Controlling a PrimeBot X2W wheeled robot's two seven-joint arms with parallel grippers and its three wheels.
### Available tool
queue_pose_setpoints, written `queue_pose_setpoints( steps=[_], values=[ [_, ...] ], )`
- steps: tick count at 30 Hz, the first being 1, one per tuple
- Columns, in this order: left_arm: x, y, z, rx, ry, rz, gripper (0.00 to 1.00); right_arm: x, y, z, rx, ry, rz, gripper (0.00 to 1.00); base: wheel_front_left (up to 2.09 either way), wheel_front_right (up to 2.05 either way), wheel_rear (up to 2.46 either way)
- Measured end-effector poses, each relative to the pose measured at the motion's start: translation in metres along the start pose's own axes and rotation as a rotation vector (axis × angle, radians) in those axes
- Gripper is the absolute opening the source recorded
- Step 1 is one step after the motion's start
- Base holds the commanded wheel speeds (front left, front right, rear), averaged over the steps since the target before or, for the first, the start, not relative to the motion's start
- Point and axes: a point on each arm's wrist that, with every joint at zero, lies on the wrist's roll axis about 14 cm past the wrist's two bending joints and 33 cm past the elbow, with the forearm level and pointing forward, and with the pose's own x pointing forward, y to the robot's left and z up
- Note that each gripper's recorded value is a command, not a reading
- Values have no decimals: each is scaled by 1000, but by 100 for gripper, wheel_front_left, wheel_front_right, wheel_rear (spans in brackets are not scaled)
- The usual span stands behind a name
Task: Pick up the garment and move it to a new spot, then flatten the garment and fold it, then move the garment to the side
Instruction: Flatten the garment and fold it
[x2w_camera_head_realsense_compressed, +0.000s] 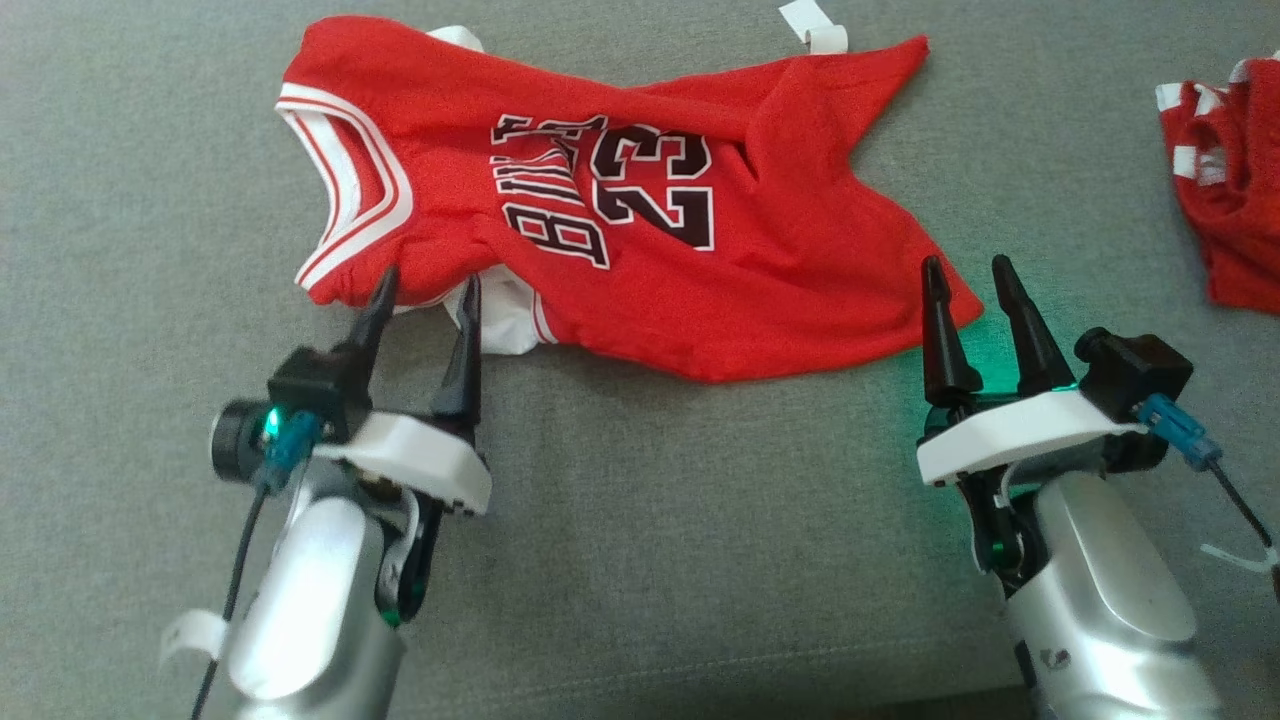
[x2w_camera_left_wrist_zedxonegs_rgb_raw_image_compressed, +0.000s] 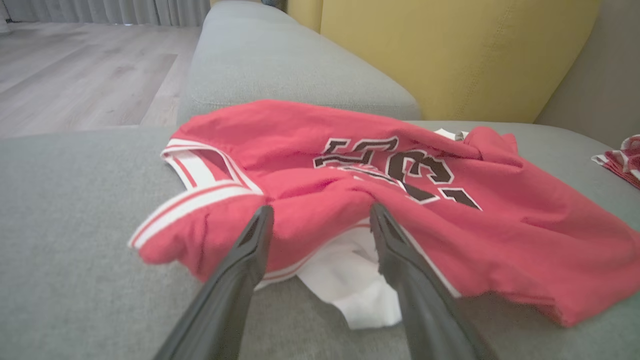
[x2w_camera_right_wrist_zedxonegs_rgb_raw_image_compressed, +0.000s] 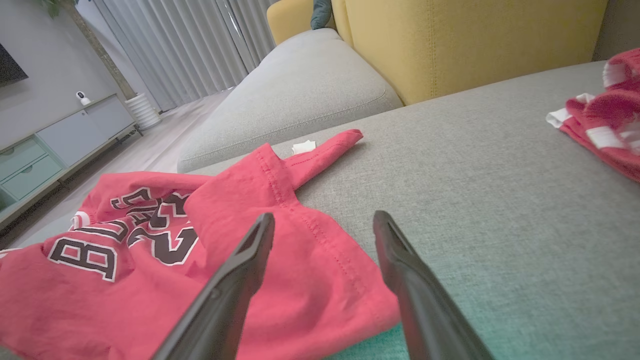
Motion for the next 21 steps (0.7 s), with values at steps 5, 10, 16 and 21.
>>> queue_pose_setpoints(
  steps=[5, 10, 16, 21],
  values=[
    [-9, 5, -13, -35, 37, 44, 100, -2, -3, 2, -1, -3, -8, 100, 0, 0, 0],
    [-12, 12, -25, -49, 71, 76, 100, -4, -6, 2, -1, -4, -17, 100, 0, 0, 0],
    [-15, 19, -46, -59, 134, 101, 100, -6, -12, -2, -2, 9, -34, 100, 0, 0, 0],
    [-10, 18, -48, -65, 137, 91, 100, -8, -17, -5, -2, 16, -49, 100, 0, 0, 0]
  ],
)
